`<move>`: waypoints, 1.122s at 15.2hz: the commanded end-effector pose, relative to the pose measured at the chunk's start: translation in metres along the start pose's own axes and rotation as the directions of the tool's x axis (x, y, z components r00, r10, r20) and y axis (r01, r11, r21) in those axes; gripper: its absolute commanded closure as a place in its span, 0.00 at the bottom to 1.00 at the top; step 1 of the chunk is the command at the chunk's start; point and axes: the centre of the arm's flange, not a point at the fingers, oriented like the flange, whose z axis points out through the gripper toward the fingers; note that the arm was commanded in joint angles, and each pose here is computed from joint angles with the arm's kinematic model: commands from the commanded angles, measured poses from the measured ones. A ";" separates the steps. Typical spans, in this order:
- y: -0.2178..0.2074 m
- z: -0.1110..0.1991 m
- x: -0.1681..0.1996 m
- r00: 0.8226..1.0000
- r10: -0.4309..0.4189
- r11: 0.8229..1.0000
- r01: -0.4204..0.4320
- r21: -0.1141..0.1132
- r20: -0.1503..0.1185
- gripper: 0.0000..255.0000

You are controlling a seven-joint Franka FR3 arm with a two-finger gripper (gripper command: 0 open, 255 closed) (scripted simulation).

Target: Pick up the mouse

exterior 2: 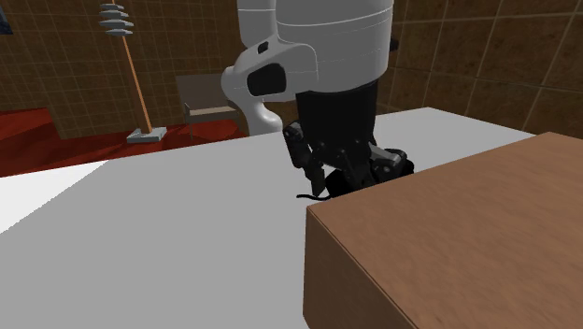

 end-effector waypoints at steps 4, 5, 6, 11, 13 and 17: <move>0.000 0.001 -0.001 1.000 -0.001 1.000 0.001 0.000 0.001 1.00; 0.000 -0.004 -0.002 1.000 -0.001 1.000 0.001 0.000 0.001 1.00; 0.000 -0.009 -0.003 1.000 -0.001 1.000 0.001 0.000 0.001 1.00; 0.001 -0.035 -0.010 1.000 -0.001 1.000 0.001 0.000 0.001 1.00; 0.002 -0.045 -0.013 1.000 -0.001 1.000 0.001 0.000 0.001 1.00; 0.002 -0.065 -0.019 1.000 -0.001 1.000 0.001 0.000 0.001 1.00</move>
